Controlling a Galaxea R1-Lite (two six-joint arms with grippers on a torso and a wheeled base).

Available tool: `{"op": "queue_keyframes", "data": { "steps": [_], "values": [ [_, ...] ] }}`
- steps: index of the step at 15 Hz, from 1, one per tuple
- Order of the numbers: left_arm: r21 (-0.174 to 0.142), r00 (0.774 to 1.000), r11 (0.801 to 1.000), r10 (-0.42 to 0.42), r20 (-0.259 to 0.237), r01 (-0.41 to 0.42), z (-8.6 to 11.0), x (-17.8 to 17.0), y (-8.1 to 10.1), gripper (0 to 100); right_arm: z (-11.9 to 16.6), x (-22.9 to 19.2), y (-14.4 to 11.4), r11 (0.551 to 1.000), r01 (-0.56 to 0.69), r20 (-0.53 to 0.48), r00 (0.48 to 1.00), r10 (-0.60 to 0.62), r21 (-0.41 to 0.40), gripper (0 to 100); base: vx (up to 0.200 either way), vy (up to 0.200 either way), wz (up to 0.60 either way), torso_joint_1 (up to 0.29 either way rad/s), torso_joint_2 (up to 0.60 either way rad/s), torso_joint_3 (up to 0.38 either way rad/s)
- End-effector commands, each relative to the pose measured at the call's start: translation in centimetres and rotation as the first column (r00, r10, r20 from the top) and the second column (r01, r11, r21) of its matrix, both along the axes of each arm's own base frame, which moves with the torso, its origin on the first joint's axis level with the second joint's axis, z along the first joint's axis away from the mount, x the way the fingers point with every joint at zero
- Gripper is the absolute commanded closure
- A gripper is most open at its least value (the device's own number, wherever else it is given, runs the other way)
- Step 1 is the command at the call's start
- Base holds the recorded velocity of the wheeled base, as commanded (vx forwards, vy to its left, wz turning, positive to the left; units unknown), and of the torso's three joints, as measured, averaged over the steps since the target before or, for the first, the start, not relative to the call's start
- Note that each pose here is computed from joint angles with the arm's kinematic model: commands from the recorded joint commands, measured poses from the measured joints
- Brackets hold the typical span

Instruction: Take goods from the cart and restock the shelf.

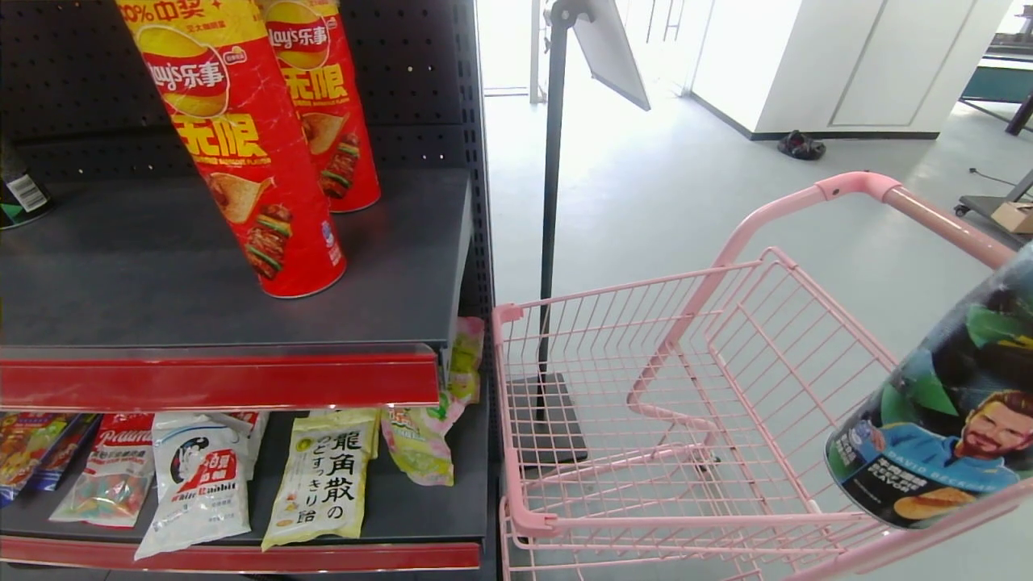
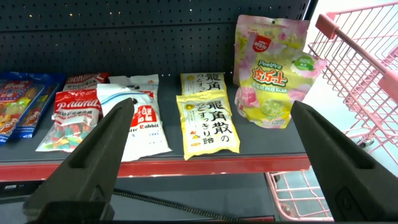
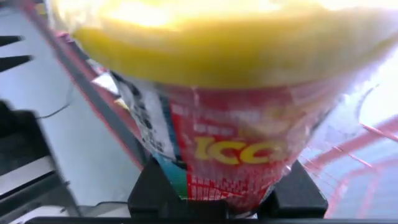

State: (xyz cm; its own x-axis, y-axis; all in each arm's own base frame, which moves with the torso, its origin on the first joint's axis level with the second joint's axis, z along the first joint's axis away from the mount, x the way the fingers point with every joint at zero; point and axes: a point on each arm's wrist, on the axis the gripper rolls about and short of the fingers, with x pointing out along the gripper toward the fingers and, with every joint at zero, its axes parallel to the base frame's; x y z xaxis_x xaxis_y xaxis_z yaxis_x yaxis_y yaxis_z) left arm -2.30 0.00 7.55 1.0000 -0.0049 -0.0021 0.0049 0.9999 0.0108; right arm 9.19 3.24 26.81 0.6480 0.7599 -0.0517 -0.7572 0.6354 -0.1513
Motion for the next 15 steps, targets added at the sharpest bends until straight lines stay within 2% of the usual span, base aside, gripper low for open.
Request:
{"op": "queue_keyframes", "data": {
  "steps": [1, 4, 8, 12, 15],
  "values": [
    [0.0, 1.0, 1.0, 0.0, -0.001, 0.0, 0.0, 0.0, 0.0, 0, -0.1, 1.5, 0.6, 0.999, -0.043, -0.01, 0.999, 0.042, -0.031, 100, 0.0, 0.0, 0.0, 0.0, 0.0, 0.0],
    [0.0, 1.0, 1.0, 0.0, -0.001, 0.0, 0.0, 0.0, 0.0, 0, 0.3, 2.0, 0.9, 0.996, -0.078, -0.002, 0.997, 0.078, -0.036, 100, 0.0, 0.0, 0.0, 0.0, 0.0, 0.0],
    [0.0, 1.0, 1.0, 0.0, -0.001, 0.0, 0.0, 0.0, 0.0, 0, 0.4, 1.8, 1.9, 0.971, -0.234, 0.021, 0.972, 0.235, -0.049, 100, 0.0, 0.0, 0.0, 0.0, 0.0, 0.0],
    [0.0, 1.0, 1.0, 0.0, -0.001, 0.0, 0.0, 0.0, 0.0, 0, 0.3, 1.5, 2.1, 0.964, -0.26, 0.031, 0.965, 0.261, -0.048, 100, 0.0, 0.0, 0.0, 0.0, 0.0, 0.0],
    [0.0, 1.0, 1.0, 0.0, -0.001, 0.0, 0.0, 0.0, 0.0, 0, -1.1, 1.8, 2.1, 0.967, -0.248, -0.001, 0.969, 0.248, -0.052, 100, 0.0, 0.0, 0.0, 0.0, 0.0, 0.0]
  ]
}}
